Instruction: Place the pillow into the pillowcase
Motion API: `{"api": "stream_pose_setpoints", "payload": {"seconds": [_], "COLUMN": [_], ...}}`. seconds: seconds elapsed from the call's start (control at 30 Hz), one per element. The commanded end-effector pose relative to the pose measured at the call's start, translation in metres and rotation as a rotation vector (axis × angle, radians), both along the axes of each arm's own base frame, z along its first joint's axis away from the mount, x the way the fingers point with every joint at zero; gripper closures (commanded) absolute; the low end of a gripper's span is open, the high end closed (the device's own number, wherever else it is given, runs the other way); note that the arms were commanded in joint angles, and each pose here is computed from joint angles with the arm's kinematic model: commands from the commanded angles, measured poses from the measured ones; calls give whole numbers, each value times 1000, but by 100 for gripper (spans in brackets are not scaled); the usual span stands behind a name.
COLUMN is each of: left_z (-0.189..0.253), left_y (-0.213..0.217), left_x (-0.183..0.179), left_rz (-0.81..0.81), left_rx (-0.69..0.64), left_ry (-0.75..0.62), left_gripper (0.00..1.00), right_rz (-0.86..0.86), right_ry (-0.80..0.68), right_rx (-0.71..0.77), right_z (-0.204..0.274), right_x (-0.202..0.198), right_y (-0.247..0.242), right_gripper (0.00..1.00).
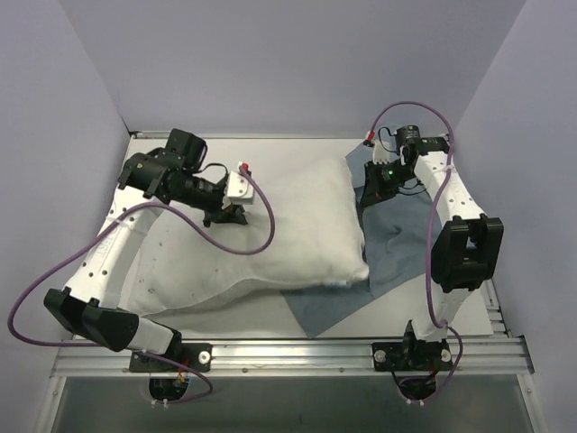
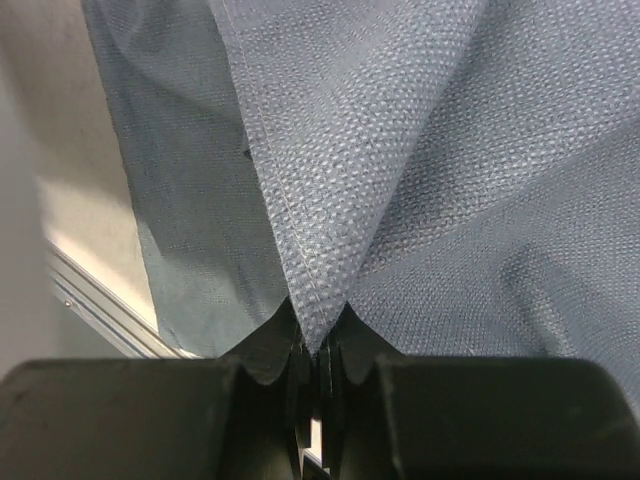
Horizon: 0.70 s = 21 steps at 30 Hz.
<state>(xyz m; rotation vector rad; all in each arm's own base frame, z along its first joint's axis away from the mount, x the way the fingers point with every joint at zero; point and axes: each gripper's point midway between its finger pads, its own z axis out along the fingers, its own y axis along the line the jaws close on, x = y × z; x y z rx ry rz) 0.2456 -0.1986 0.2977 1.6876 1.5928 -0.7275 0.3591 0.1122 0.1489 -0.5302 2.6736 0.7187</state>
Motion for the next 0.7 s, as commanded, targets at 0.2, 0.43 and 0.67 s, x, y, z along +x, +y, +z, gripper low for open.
{"api": "stream_pose_setpoints", "payload": {"seconds": [0.2,0.43,0.67], "left_z": [-26,-36,-41], "left_y": [-11,-29,-38], "left_x": [-111,-83,-61], "left_rz": [-201,-107,-80], "left_rx": [50,66,95], "left_ry": [285,280,284], "left_gripper": [100,100,100], "right_rz": [-22,36,68], "right_ry": [-104,-126,-136], "right_rx": [54,56,41], "right_z": [55,54,50], "right_x": [-7,-28,-40], "right_y": [3,3,0], "right_gripper": [100,100,100]}}
